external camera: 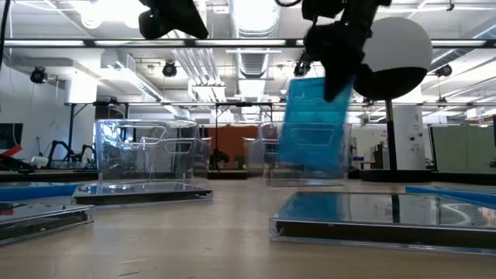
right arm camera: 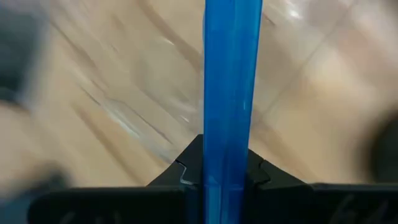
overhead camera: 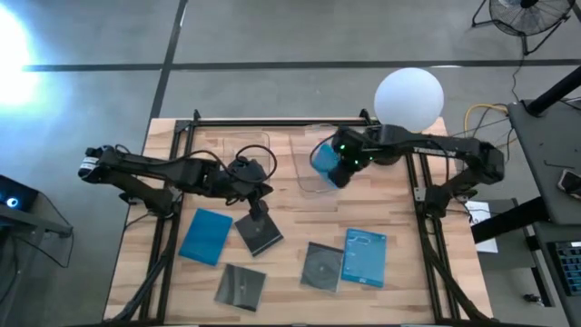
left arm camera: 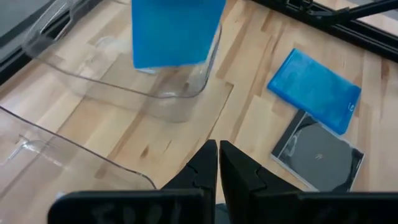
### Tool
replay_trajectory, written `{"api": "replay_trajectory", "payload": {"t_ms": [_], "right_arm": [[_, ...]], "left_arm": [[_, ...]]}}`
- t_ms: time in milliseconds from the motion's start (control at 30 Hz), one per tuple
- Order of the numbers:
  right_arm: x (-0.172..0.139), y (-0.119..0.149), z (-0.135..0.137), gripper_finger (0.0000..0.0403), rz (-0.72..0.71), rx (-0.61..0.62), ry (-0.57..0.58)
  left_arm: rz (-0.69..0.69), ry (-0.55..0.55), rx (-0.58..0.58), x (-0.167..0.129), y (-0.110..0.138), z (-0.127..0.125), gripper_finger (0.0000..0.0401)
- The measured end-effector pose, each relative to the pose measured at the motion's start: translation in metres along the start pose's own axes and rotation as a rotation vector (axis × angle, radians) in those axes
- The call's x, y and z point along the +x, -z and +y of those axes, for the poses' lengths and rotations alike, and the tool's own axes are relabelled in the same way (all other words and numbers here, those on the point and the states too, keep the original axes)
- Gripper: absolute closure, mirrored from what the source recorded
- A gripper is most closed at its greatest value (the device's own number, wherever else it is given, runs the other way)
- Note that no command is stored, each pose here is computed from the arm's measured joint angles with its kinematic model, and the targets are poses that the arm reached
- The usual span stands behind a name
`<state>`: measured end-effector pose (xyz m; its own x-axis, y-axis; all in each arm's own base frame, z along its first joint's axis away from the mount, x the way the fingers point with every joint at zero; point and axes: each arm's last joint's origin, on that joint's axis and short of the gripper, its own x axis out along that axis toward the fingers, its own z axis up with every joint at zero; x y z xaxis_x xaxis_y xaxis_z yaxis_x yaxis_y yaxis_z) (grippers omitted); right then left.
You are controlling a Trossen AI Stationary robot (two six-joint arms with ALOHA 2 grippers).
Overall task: Pick & place jewel cases by type
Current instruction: Put the middle blue CD case into the right transparent bin
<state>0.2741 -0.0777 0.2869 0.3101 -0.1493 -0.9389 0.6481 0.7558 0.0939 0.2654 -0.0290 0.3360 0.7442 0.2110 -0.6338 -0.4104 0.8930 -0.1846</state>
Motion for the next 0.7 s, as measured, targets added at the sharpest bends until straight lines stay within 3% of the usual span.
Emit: {"api": "replay_trajectory", "payload": {"t_ms": [133, 267, 333, 467, 700], "right_arm": [[-0.007, -0.008, 0.011, 0.0374, 0.07, -0.322, 0.076], [-0.008, -0.019, 0.033, 0.0374, 0.088, -0.553, -0.039], [-0.007, -0.022, 0.041, 0.0374, 0.122, -0.608, -0.117], [0.0, -0.02, 0.053, 0.0374, 0.253, -0.711, -0.138], [0.016, -0.026, 0.073, 0.0374, 0.344, -0.732, -0.336]], "left_arm": [[0.013, -0.007, 0.015, 0.003, 0.004, 0.001, 0.0401], [0.032, -0.018, 0.011, 0.009, 0.012, 0.003, 0.0401], [0.045, -0.025, 0.0, 0.012, 0.016, 0.004, 0.0401], [0.051, -0.03, -0.013, 0.014, 0.019, 0.005, 0.0401], [0.013, -0.008, -0.031, 0.015, 0.015, 0.003, 0.0401]]}}
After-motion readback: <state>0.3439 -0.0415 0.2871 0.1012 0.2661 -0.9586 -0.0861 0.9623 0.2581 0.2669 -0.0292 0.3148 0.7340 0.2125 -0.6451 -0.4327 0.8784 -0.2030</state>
